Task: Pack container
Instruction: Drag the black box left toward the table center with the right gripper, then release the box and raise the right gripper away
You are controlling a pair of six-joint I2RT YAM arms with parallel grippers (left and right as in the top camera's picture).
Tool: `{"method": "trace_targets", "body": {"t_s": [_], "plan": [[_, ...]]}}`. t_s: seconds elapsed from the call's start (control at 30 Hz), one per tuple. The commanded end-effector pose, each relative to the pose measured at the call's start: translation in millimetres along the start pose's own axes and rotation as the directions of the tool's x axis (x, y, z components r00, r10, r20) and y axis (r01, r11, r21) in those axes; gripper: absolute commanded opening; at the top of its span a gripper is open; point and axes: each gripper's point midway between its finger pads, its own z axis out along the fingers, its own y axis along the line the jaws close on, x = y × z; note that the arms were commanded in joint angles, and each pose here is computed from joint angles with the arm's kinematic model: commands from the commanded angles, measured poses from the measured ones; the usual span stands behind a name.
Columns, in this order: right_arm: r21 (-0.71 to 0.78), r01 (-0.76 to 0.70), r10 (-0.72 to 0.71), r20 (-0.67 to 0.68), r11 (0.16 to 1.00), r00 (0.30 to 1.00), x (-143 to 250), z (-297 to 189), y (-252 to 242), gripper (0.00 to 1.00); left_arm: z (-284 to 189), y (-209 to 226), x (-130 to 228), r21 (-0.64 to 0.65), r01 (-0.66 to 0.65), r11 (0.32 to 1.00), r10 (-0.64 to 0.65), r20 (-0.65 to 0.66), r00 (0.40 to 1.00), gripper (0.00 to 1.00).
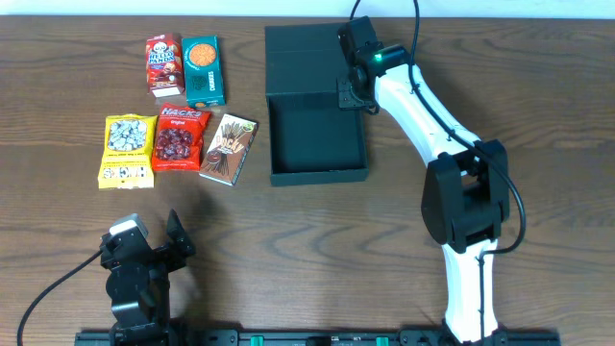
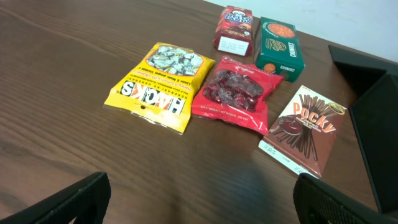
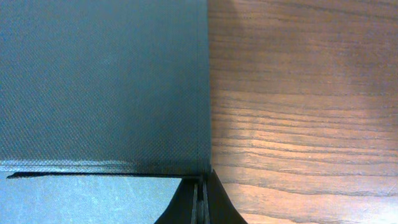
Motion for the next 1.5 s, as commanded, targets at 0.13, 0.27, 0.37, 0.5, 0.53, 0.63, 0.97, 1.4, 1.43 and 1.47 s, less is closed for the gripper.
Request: {"method": "trace_targets", "body": {"t_s": [0.13,0.27,0.37,0.5,0.53,0.63,0.97,1.4,1.43,1.47], "plan": [[0.018,-0.079,0.079,0.016,0.997,0.997,-5.6,-2.0,-4.2,0.01,2.8,1.7,7.6,-0.004,-0.012,1.000,0.012,-0.016,1.000,0.96],[0.019,-0.085,0.084,0.015,0.996,0.996,-5.5,-2.0,-4.5,0.01,2.8,1.7,7.6,-0.004,-0.012,1.000,0.012,-0.016,1.000,0.95],[0.020,-0.102,0.102,0.012,0.995,0.995,-4.5,-2.0,-4.8,0.01,2.8,1.7,7.5,-0.004,-0.012,1.000,0.012,-0.016,1.000,0.95],[0.021,-0.110,0.109,0.009,0.994,0.994,-3.7,-2.0,-5.0,0.01,2.8,1.7,7.6,-0.004,-0.012,1.000,0.012,-0.016,1.000,0.95],[0.021,-0.110,0.109,0.009,0.994,0.994,-3.8,-2.0,-5.0,0.01,2.8,1.7,7.6,-0.004,-0.012,1.000,0.012,-0.016,1.000,0.95],[0.021,-0.109,0.109,0.009,0.994,0.994,-3.8,-2.0,-4.9,0.13,2.8,1.7,7.6,-0.004,-0.012,1.000,0.012,-0.016,1.000,0.95],[-0.093,-0.041,0.059,0.198,0.995,0.978,-62.3,-125.1,-3.2,0.99,2.8,1.7,7.5,-0.004,-0.012,1.000,0.012,-0.016,1.000,0.95],[-0.187,0.080,0.002,0.403,0.979,0.915,-112.1,-179.1,-34.6,0.99,2.8,1.7,7.6,-0.004,-0.012,1.000,0.012,-0.016,1.000,0.95],[-0.190,0.090,-0.004,0.410,0.978,0.912,-113.5,-179.9,-34.2,0.99,2.8,1.7,7.5,-0.004,-0.012,1.000,0.012,-0.016,1.000,0.95],[-0.192,0.093,-0.006,0.411,0.977,0.911,-113.9,-180.1,-34.1,0.99,2.8,1.7,7.6,-0.004,-0.012,1.000,0.012,-0.016,1.000,0.95]]}}
